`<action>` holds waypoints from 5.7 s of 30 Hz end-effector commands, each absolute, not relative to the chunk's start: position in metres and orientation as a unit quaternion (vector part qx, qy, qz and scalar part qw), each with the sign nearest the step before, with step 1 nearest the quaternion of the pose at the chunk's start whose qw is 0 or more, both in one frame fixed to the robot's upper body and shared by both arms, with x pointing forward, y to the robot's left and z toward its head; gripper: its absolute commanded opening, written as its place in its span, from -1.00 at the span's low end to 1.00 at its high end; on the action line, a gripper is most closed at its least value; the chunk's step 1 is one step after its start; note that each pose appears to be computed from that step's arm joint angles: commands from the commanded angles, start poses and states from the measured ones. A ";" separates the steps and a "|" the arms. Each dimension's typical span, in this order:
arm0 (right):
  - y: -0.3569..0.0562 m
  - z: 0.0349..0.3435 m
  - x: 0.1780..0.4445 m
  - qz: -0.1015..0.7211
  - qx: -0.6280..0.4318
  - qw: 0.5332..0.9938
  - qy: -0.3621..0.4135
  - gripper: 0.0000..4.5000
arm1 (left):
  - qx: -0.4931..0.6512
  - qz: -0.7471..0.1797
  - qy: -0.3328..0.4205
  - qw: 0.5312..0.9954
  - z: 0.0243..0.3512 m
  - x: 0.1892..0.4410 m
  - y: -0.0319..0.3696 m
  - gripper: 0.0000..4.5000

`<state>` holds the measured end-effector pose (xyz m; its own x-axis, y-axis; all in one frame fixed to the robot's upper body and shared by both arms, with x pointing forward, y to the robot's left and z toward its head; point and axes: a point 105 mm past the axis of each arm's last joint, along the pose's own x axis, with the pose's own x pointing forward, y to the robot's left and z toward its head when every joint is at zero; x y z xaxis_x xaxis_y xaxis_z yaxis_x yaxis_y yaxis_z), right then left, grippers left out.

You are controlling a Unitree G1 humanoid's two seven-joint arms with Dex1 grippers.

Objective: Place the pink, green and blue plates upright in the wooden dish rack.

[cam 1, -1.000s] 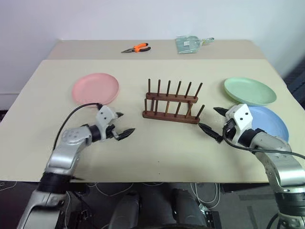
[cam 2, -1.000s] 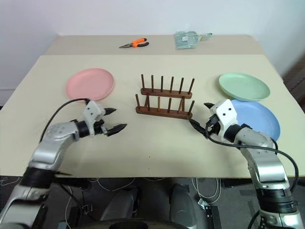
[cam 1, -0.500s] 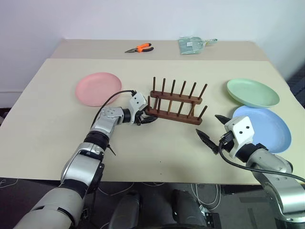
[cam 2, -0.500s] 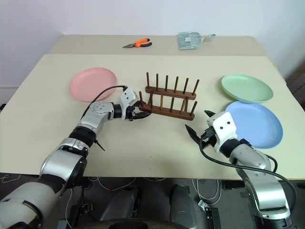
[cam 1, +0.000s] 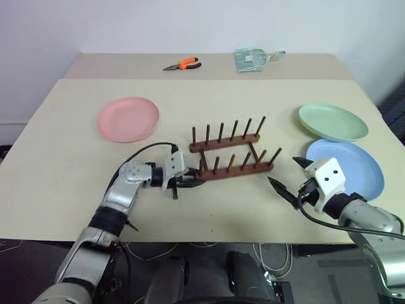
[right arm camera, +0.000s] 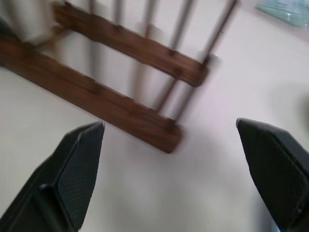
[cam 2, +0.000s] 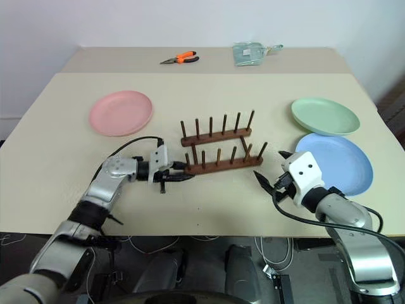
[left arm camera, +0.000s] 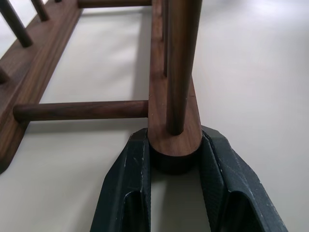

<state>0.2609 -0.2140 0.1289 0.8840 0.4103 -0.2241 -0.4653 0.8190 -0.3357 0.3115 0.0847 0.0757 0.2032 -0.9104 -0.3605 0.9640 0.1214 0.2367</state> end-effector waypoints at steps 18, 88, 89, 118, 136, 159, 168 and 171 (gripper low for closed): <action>-0.193 0.093 0.229 0.325 -0.210 0.909 0.153 -1.00 | 0.135 -0.624 0.182 0.748 0.073 0.251 0.110 -0.86; -0.138 0.099 0.311 0.285 -0.286 0.915 0.022 1.00 | -0.510 0.222 0.064 0.829 0.140 0.448 0.306 0.17; -0.139 0.099 0.310 0.282 -0.286 0.916 0.023 1.00 | -0.520 0.220 0.061 0.823 0.141 0.448 0.305 -0.07; -0.093 0.249 0.321 0.291 -0.475 0.800 -0.223 1.00 | -0.359 -0.199 0.008 0.912 0.250 0.408 0.113 -0.97; -0.110 0.231 0.390 0.150 -0.737 0.608 -0.255 0.00 | -0.325 -0.291 0.094 0.895 0.248 0.375 0.053 -1.00; -0.150 0.312 0.302 0.379 -0.060 0.895 -0.228 -1.00 | 0.062 -0.351 -0.110 0.928 0.234 0.371 0.131 0.50; -0.165 0.304 0.316 0.413 0.078 0.895 -0.149 -1.00 | 0.124 -0.572 -0.015 0.811 0.183 0.301 0.090 0.50; -0.172 0.299 0.325 0.405 0.106 0.898 -0.135 -1.00 | 0.126 -0.603 -0.012 0.788 0.177 0.286 0.076 0.50</action>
